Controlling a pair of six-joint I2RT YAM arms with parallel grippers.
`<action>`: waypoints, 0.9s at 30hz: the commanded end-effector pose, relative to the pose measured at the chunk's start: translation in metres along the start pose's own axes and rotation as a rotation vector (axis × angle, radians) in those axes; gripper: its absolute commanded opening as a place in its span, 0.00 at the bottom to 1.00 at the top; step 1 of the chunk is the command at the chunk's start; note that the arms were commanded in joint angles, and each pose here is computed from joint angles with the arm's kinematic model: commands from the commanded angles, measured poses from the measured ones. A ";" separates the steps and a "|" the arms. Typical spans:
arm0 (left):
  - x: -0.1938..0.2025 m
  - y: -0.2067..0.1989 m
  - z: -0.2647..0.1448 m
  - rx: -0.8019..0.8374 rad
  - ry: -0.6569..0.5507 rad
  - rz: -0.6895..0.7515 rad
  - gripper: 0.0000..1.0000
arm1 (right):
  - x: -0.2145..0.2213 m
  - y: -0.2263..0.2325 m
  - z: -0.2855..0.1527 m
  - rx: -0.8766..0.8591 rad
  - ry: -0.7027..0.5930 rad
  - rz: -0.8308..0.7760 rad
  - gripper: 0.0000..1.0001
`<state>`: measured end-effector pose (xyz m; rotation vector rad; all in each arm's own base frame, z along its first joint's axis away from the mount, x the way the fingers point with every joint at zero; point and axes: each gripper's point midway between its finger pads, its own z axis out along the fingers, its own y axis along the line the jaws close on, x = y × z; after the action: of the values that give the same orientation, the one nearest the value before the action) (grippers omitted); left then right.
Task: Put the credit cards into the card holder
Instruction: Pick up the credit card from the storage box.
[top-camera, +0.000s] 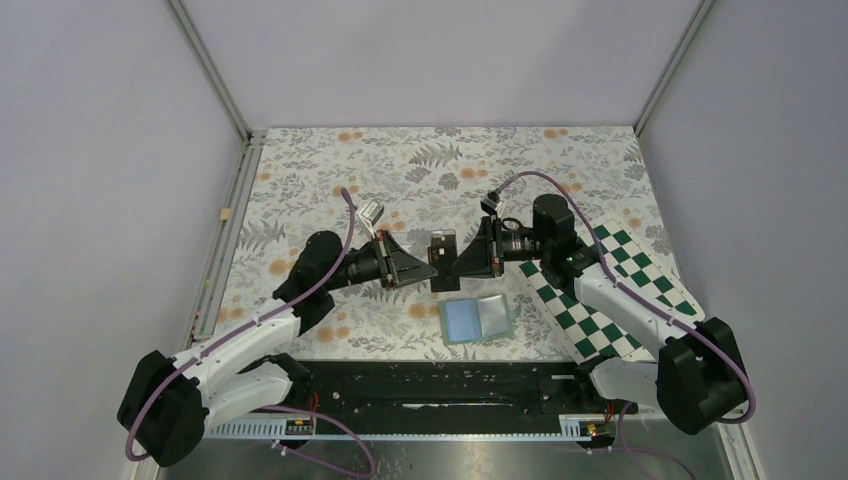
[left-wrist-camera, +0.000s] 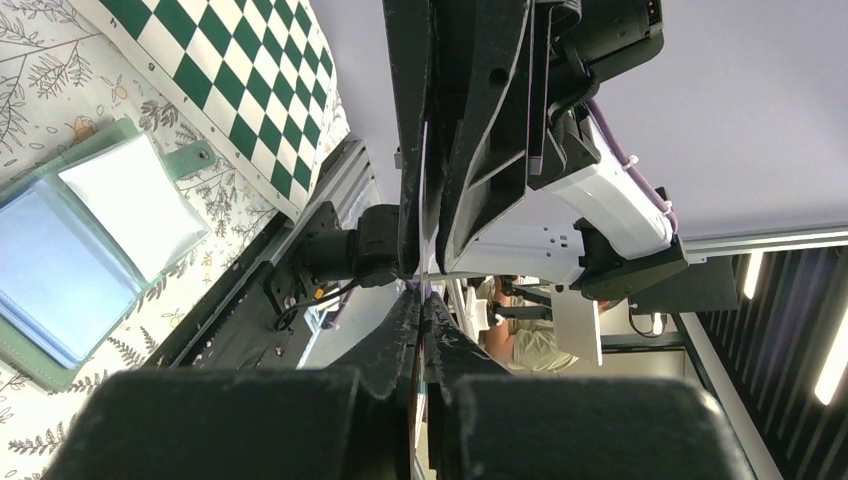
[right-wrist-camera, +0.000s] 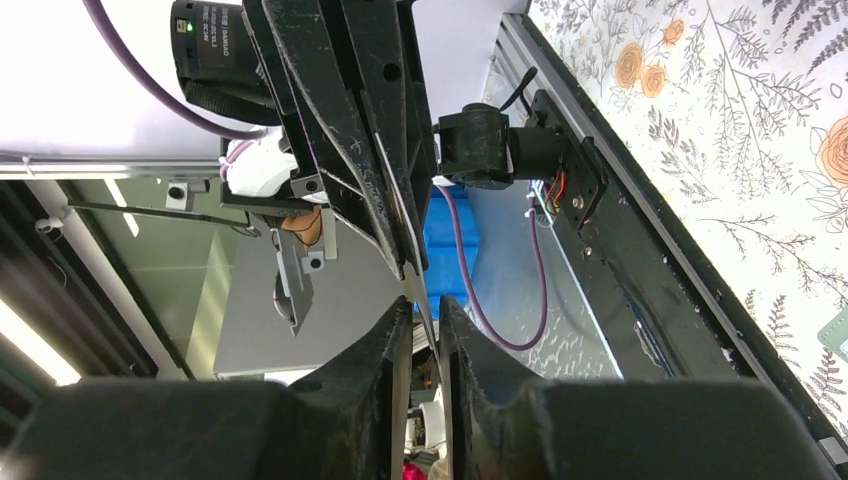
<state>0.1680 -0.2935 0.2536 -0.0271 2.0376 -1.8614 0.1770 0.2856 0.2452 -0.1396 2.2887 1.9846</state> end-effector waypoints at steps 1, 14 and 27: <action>-0.001 -0.017 0.001 0.066 0.011 0.039 0.00 | 0.007 0.015 0.002 -0.055 0.054 -0.052 0.22; -0.003 0.004 0.002 -0.023 -0.002 0.027 0.51 | 0.012 0.001 0.002 -0.031 0.079 -0.089 0.00; 0.014 0.119 -0.012 -0.428 -0.027 -0.125 0.64 | 0.018 -0.145 -0.057 0.540 -0.123 -0.131 0.00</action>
<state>0.1792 -0.2772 0.1684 -0.2515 2.3372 -1.5438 0.1793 0.2459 0.1642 -0.1688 2.4540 1.5342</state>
